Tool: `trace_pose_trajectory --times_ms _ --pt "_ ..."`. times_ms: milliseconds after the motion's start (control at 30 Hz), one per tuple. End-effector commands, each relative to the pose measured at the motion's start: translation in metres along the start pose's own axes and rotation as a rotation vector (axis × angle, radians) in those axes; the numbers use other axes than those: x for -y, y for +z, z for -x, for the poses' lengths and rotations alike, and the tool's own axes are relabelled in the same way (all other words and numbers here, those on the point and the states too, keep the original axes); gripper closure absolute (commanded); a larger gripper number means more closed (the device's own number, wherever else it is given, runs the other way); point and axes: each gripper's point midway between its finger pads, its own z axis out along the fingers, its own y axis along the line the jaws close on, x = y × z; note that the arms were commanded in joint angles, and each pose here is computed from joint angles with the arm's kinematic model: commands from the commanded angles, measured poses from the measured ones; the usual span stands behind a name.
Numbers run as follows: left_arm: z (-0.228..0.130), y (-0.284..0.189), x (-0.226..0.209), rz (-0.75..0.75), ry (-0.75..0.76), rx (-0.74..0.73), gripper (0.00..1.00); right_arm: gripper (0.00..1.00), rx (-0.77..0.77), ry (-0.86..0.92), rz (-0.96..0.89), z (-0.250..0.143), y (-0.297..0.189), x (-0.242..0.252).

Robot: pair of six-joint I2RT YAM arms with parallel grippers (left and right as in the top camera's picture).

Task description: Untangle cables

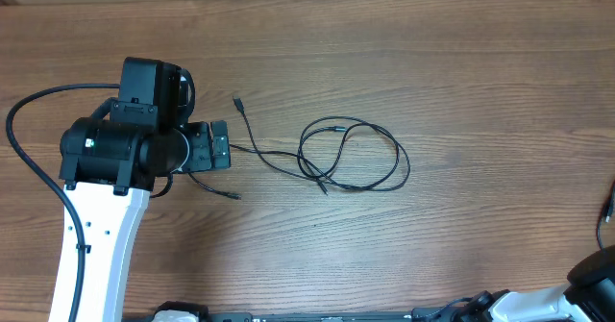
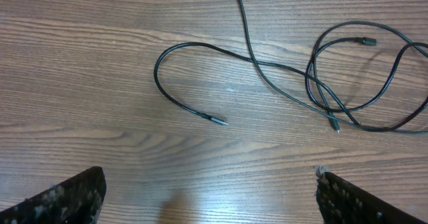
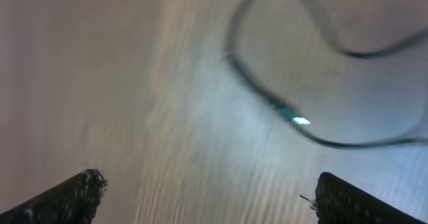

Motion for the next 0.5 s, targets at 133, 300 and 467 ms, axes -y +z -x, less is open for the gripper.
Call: trace_pose_trajectory --times_ms 133,300,467 --pt "0.003 -0.007 0.002 -0.012 0.013 0.025 0.00 0.00 -0.132 -0.435 0.349 -0.052 -0.007 -0.083" --pt "0.003 -0.007 0.002 -0.012 0.013 0.025 0.00 0.00 -0.225 -0.650 0.387 -0.113 -0.006 -0.128" --pt "0.003 -0.007 0.002 -0.012 0.013 0.025 0.00 0.00 -0.339 -0.803 0.414 -0.182 -0.011 -0.162"
